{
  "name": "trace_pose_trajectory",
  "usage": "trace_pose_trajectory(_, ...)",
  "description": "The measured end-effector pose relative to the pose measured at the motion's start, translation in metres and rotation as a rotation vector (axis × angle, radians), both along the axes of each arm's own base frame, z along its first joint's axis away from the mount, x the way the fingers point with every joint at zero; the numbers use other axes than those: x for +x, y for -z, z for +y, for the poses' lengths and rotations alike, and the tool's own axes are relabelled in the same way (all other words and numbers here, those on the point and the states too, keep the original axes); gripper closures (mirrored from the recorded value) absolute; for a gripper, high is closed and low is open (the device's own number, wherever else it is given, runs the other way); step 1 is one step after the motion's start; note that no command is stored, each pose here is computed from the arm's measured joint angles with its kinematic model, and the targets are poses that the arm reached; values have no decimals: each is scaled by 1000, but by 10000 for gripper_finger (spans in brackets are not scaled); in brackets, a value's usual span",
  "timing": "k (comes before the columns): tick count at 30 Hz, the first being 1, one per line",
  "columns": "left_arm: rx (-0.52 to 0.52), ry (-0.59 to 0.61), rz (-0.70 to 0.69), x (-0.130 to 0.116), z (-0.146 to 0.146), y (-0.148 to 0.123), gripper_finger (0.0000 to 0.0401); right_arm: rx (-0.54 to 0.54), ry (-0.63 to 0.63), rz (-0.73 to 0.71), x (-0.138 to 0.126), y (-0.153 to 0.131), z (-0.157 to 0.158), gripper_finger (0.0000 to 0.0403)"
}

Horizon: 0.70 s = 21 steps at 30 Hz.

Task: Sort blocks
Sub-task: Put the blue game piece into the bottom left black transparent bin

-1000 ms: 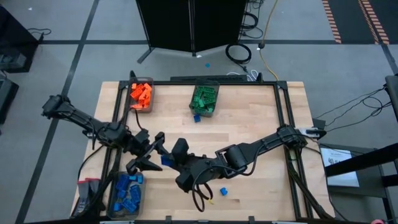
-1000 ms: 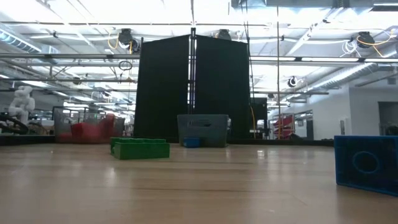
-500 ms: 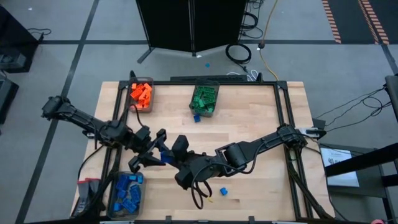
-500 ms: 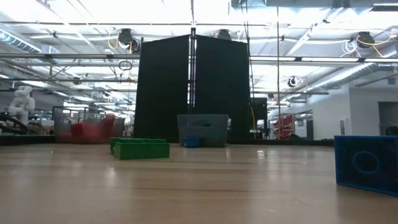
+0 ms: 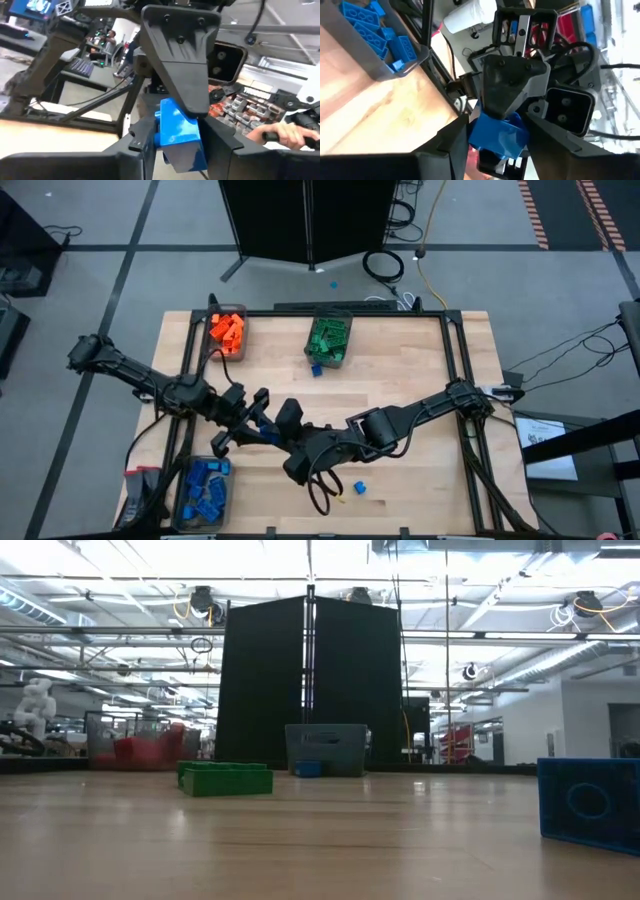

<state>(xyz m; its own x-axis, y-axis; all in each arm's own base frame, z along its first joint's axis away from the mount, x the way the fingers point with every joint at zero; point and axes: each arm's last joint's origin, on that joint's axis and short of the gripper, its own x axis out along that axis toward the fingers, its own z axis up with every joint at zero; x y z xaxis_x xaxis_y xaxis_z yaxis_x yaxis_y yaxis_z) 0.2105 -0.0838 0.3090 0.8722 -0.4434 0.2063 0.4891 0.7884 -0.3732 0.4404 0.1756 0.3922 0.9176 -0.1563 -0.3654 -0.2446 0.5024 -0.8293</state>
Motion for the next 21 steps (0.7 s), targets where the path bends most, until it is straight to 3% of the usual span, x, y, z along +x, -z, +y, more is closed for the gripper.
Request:
trace_pose_trajectory(4, 23, -10, 68, -3, 2, 4, 285, 8, 88, 34, -3, 6, 0, 210)
trace_pose_trajectory(7, 23, 6, 192, -7, 2, 11, 285, -13, 129, 92, -11, 11, 4, 201)
trace_pose_trajectory(12, -19, 13, 373, -14, 4, 22, 287, 53, 150, 131, -22, 13, 11, 202)
trace_pose_trajectory(21, -112, 24, 1059, -50, -14, 68, 314, 160, 298, 261, -36, 28, 6, 202)
